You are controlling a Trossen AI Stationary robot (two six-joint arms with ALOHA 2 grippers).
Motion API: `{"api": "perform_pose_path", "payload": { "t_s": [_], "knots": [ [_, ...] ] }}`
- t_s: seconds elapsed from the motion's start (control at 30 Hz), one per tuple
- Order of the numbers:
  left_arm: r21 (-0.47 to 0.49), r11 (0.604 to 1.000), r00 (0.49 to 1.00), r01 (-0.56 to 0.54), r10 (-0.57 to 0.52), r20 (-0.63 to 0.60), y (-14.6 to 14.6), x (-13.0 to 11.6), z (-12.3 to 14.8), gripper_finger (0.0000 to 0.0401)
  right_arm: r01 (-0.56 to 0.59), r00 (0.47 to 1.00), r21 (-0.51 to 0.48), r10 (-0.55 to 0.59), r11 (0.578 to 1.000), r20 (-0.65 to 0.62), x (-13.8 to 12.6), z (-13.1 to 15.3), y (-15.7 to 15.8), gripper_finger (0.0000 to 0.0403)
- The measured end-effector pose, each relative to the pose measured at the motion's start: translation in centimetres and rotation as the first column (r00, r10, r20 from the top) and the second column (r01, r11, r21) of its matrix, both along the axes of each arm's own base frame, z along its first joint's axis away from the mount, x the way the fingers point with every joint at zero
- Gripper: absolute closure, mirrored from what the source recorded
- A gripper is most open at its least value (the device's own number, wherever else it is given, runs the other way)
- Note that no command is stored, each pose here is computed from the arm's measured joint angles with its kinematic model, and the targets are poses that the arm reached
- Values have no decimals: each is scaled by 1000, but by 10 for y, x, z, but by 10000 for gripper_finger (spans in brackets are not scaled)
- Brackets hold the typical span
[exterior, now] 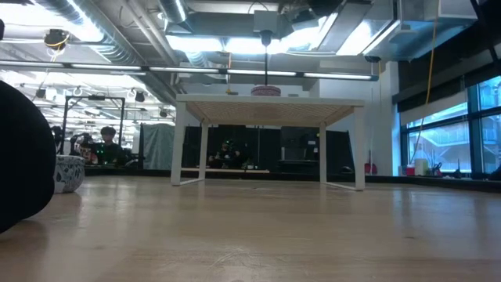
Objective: Pick & Place candle stick holders
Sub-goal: Put the top black candle holder on the shelf
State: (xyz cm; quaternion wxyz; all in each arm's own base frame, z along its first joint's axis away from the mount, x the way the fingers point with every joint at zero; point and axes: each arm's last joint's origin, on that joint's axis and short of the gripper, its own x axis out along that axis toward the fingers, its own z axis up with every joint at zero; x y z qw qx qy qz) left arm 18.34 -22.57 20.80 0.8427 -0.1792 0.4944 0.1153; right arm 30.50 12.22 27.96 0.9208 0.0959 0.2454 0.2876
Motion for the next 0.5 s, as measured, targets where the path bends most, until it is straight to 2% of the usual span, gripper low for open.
{"api": "perform_pose_path", "payload": {
  "t_s": [0.1,0.17,0.3,0.5],
  "knots": [
    [-22,998,999,-50,50,-3,1,0,0,399,2,1000,2,-2,1000,-3,0,0,0,8],
    [-48,986,987,-161,160,-21,5,1,-1,399,2,1000,3,-2,1000,-4,0,0,0,8],
    [-98,897,902,-432,429,-51,16,0,-6,399,2,1000,2,-2,1000,-6,0,0,0,8],
    [-57,884,884,-463,458,-91,23,-4,-15,398,3,1000,2,-3,1000,-12,0,-1,0,8]
  ]
}}
